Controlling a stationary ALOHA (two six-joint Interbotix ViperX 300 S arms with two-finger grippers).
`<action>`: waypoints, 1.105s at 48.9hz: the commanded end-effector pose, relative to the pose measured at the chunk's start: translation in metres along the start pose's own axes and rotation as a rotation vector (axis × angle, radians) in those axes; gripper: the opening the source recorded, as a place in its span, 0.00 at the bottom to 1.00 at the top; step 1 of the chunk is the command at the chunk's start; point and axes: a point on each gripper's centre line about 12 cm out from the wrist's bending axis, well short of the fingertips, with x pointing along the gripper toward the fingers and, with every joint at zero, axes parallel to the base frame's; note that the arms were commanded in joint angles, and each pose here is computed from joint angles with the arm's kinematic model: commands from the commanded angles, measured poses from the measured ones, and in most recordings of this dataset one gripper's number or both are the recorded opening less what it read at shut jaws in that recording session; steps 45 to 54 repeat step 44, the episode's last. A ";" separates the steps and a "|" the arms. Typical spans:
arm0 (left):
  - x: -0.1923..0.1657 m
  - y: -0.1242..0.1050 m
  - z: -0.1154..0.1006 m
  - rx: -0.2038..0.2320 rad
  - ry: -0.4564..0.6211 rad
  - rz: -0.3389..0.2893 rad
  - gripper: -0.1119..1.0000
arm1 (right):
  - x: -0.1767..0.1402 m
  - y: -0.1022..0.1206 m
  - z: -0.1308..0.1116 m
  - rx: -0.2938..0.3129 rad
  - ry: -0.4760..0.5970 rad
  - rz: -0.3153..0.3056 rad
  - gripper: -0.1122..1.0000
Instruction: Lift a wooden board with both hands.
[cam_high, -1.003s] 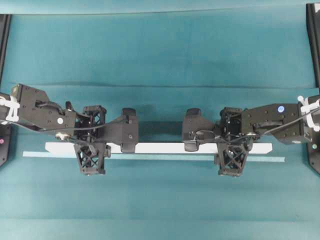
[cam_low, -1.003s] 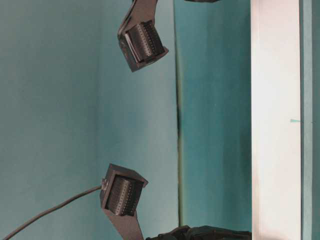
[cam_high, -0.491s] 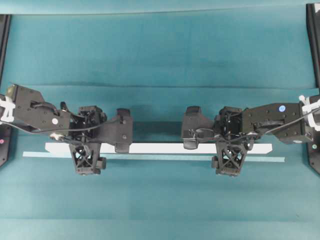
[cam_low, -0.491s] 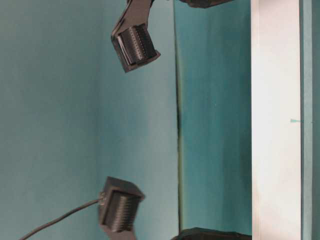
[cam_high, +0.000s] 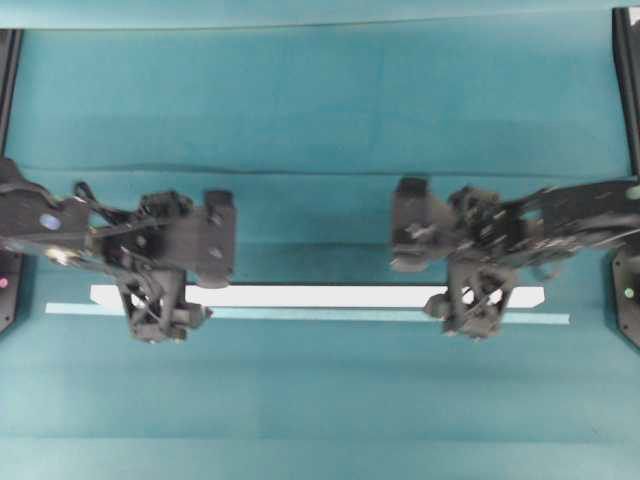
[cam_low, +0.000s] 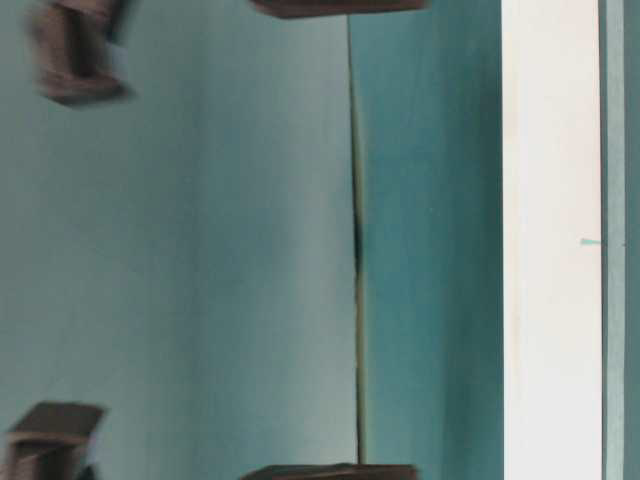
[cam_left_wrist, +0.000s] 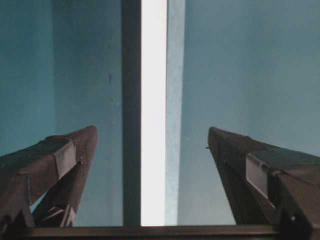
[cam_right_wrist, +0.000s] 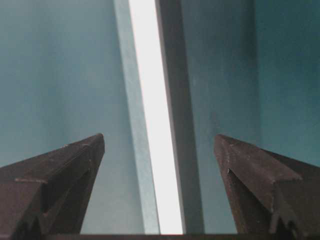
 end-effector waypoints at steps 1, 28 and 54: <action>-0.019 -0.001 0.009 0.005 -0.071 -0.003 1.00 | -0.020 0.000 0.005 0.005 -0.068 0.003 0.93; -0.101 -0.004 0.031 0.033 -0.463 -0.019 1.00 | -0.119 -0.002 -0.022 -0.016 -0.519 0.029 0.93; -0.145 -0.007 0.037 0.017 -0.732 -0.045 0.99 | -0.157 -0.003 -0.041 -0.019 -0.711 0.049 0.92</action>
